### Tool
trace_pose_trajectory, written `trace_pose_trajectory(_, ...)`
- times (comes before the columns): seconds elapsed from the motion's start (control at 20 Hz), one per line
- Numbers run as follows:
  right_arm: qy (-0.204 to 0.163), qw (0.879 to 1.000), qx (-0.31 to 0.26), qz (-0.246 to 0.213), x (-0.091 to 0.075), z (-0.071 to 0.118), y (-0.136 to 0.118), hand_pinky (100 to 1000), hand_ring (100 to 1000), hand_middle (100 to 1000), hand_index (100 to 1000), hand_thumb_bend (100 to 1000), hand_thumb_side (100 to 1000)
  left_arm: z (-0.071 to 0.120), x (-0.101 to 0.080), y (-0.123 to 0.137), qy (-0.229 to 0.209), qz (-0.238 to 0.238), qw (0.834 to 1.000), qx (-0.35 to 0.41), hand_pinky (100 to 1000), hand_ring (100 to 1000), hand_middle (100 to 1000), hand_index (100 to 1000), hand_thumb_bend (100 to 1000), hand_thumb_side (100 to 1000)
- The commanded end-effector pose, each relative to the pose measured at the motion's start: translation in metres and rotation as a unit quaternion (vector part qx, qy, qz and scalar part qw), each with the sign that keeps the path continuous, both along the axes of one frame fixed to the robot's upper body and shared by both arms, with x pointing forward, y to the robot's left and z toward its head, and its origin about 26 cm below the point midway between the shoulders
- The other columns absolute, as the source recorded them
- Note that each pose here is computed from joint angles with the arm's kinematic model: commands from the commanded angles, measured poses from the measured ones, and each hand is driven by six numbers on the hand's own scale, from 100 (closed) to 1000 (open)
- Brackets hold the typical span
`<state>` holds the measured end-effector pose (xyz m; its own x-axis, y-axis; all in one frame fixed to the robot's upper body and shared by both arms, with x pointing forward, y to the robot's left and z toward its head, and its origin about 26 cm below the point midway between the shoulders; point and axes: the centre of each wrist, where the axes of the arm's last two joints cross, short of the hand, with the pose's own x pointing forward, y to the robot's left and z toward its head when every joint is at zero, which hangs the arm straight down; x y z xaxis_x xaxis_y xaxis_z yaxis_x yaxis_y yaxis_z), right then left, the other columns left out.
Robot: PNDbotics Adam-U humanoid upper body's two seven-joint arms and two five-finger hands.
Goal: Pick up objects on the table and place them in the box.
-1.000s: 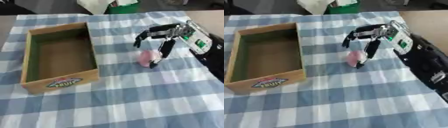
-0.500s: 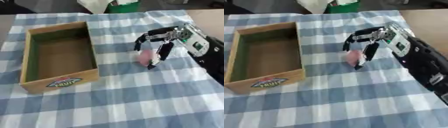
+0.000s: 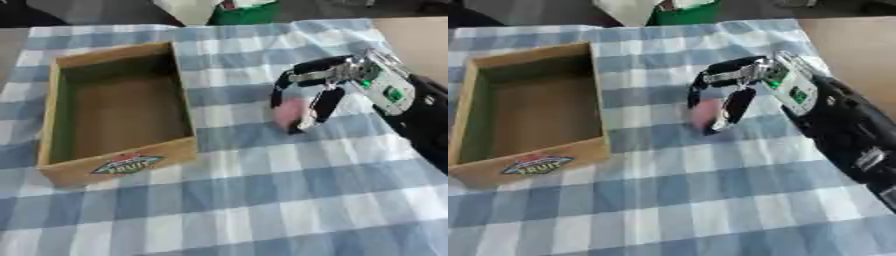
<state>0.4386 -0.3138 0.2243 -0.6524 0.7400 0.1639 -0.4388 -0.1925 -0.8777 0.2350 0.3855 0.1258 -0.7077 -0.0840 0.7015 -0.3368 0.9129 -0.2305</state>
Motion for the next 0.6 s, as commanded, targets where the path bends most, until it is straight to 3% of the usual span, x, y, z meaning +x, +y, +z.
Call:
trace_pose_trajectory(0.05,0.007,0.997,-0.050,0.066,-0.0023,0.0133,-0.0002,932,867,625,726,324,271,0.0082,-0.0004,0.0004,-0.012,-0.001,1.000,0.011,533,378,579,822,190,551)
trace_pose_trajectory(0.45,0.006,0.996,-0.048,0.070,-0.0037,0.0152,0.0000,902,831,573,660,100,225,0.0095,0.0001,0.0007,-0.012,-0.001,1.000,0.011,532,379,580,820,187,551)
trace_pose_trajectory(0.6,0.002,0.996,-0.042,0.075,-0.0045,0.0187,0.0010,888,816,565,652,100,256,0.0102,0.0004,0.0008,-0.012,-0.001,1.000,0.012,532,379,580,820,186,550)
